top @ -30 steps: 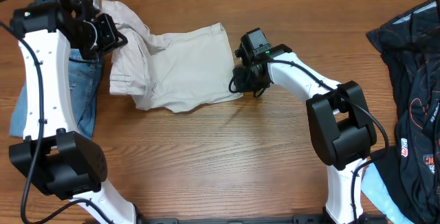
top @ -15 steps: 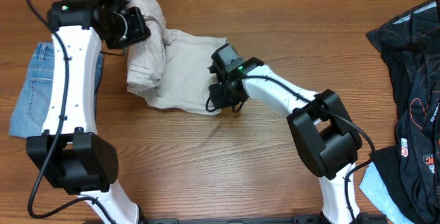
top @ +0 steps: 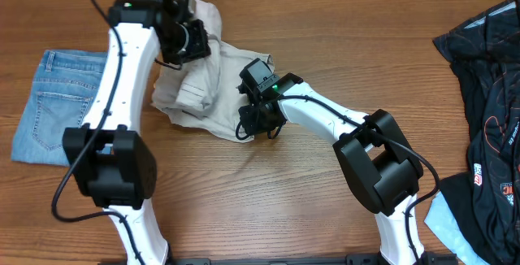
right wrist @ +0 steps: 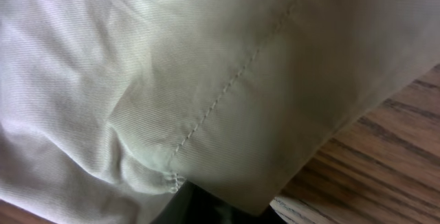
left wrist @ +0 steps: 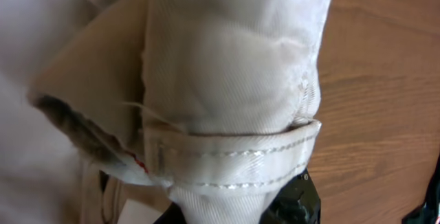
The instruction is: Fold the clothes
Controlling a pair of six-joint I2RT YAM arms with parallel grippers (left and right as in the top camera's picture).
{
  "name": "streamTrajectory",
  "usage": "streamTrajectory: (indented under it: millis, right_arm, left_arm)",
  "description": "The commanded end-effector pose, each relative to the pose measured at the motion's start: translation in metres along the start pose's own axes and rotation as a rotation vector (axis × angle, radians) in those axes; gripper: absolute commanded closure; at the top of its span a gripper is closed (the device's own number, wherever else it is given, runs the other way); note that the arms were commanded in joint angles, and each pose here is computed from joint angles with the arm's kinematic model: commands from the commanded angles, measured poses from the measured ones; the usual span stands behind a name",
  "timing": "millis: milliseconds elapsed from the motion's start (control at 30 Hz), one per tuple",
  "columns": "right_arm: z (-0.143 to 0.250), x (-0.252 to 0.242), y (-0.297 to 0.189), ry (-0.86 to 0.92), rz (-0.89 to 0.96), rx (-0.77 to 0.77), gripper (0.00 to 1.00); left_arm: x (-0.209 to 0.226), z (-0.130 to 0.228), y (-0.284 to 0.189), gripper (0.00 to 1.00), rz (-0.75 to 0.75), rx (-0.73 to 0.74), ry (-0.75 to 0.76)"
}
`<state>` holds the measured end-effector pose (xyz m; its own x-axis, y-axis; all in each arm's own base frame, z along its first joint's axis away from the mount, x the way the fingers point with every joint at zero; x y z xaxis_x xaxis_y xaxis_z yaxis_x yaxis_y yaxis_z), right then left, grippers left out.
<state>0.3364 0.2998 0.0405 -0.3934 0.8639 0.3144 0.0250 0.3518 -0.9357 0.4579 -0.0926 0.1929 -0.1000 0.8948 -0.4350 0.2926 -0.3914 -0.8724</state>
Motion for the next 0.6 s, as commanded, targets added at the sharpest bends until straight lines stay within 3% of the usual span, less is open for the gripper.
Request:
streamTrajectory:
  millis: [0, 167, 400, 567]
  right_arm:
    - [0.02, 0.003, 0.014, 0.0, -0.001, 0.068, 0.84]
    - [0.02, 0.003, 0.014, 0.0, -0.001, 0.068, 0.84]
    - [0.02, -0.002, 0.009, 0.018, 0.015, 0.08, 0.81]
    - [0.01, -0.032, -0.026, 0.144, 0.181, 0.024, 0.79]
  left_arm:
    - [-0.02, 0.004, 0.001, 0.77, 0.028, 0.011, 0.022]
    - [-0.031, 0.014, 0.002, 0.6, 0.064, 0.051, 0.034]
    - [-0.013, -0.007, -0.022, 0.58, 0.06, -0.017, 0.002]
    - [0.014, -0.026, -0.043, 0.59, 0.012, -0.09, -0.028]
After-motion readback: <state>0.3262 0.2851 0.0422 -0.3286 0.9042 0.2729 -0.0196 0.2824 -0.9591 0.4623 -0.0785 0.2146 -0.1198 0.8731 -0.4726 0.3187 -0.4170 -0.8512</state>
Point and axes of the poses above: each gripper's point midway between its finger pads, its own y axis out along the fingers, its own x axis along the line the jaws close on, z = x × y, the point moved 4 cm from there along -y, back along the fingers, and after that the axes turned 3 degrees about -y, right-handed, at the moved point
